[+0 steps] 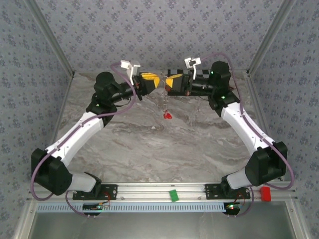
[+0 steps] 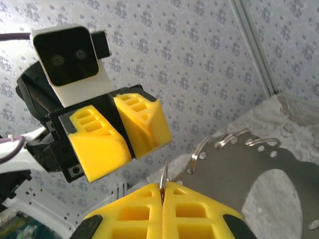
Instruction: Put the keys on the keyring
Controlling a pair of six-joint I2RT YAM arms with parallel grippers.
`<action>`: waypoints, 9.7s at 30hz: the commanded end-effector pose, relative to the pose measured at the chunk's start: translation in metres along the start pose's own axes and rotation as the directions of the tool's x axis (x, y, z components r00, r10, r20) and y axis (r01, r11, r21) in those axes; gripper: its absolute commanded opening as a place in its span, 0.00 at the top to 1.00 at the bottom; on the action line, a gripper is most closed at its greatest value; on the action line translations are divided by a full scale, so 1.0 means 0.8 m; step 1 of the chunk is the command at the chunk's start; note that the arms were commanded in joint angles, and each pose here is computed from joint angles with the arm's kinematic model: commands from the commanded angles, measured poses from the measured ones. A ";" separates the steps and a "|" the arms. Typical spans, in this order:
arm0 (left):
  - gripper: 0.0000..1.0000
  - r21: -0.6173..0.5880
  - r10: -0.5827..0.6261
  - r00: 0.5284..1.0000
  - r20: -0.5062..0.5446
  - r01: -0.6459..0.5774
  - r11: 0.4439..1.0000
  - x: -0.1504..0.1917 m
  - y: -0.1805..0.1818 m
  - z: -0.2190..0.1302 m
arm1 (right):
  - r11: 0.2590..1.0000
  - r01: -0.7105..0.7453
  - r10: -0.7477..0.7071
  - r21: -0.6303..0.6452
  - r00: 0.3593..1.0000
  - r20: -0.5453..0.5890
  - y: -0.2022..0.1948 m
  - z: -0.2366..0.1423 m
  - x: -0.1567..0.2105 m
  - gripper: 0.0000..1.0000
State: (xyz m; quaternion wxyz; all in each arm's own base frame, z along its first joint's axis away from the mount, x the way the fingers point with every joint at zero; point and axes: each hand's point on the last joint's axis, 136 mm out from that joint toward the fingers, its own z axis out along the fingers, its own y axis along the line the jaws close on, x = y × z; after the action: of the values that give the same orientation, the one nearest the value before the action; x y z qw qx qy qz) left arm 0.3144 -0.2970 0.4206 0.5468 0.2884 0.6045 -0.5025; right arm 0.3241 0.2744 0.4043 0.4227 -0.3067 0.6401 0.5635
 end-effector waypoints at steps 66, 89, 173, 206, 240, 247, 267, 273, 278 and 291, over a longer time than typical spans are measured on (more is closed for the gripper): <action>1.00 0.304 0.181 0.900 -0.397 -0.057 0.951 0.091 -0.064 -0.012 | 0.979 0.190 -0.200 -0.067 0.866 -0.458 0.053 0.002 0.085 1.00; 1.00 0.098 0.203 0.975 -0.091 -0.194 0.976 0.019 -0.039 0.002 | 0.992 0.079 -0.075 0.099 0.996 -0.045 0.018 -0.036 -0.002 0.71; 1.00 0.057 0.185 0.973 0.140 -0.194 0.979 -0.055 -0.050 0.008 | 0.991 -0.117 0.115 -0.067 0.992 -0.044 0.016 -0.008 0.019 1.00; 1.00 0.109 0.082 0.985 0.155 -0.100 0.989 -0.046 -0.051 0.021 | 0.995 0.020 -0.038 0.095 0.981 0.191 0.002 -0.047 -0.028 0.72; 1.00 0.119 0.079 0.986 0.145 -0.097 0.988 -0.045 -0.054 0.022 | 0.997 0.041 -0.030 -0.064 0.987 0.160 0.031 -0.004 -0.022 0.83; 1.00 0.126 0.074 0.987 0.140 -0.092 0.988 -0.043 -0.055 0.023 | 0.994 0.066 -0.050 -0.083 0.983 0.176 0.045 -0.005 -0.037 0.99; 0.77 0.077 0.089 0.995 0.042 -0.092 0.993 -0.028 -0.047 0.004 | 0.994 0.102 -0.103 -0.031 0.995 -0.007 0.037 -0.017 -0.006 1.00; 0.76 0.098 0.095 0.994 -0.049 -0.089 0.991 -0.012 -0.041 -0.011 | 0.992 0.129 -0.129 -0.005 0.983 -0.127 0.036 -0.020 0.019 1.00; 0.77 0.122 0.131 0.980 -0.149 -0.113 0.986 0.012 -0.042 -0.020 | 0.989 0.144 -0.135 0.020 0.963 -0.235 0.035 -0.022 0.042 1.00; 0.77 0.208 0.204 0.926 -0.317 -0.141 0.968 0.061 -0.055 -0.027 | 0.975 0.218 -0.174 0.039 0.863 -0.474 0.030 -0.021 0.093 1.00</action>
State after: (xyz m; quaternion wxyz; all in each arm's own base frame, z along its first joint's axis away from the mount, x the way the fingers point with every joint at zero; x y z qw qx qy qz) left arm 0.2717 -0.2992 0.3776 0.4553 0.4309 0.6345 -0.4521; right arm 0.2752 0.2719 0.3522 0.3351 -0.4501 0.7134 0.4196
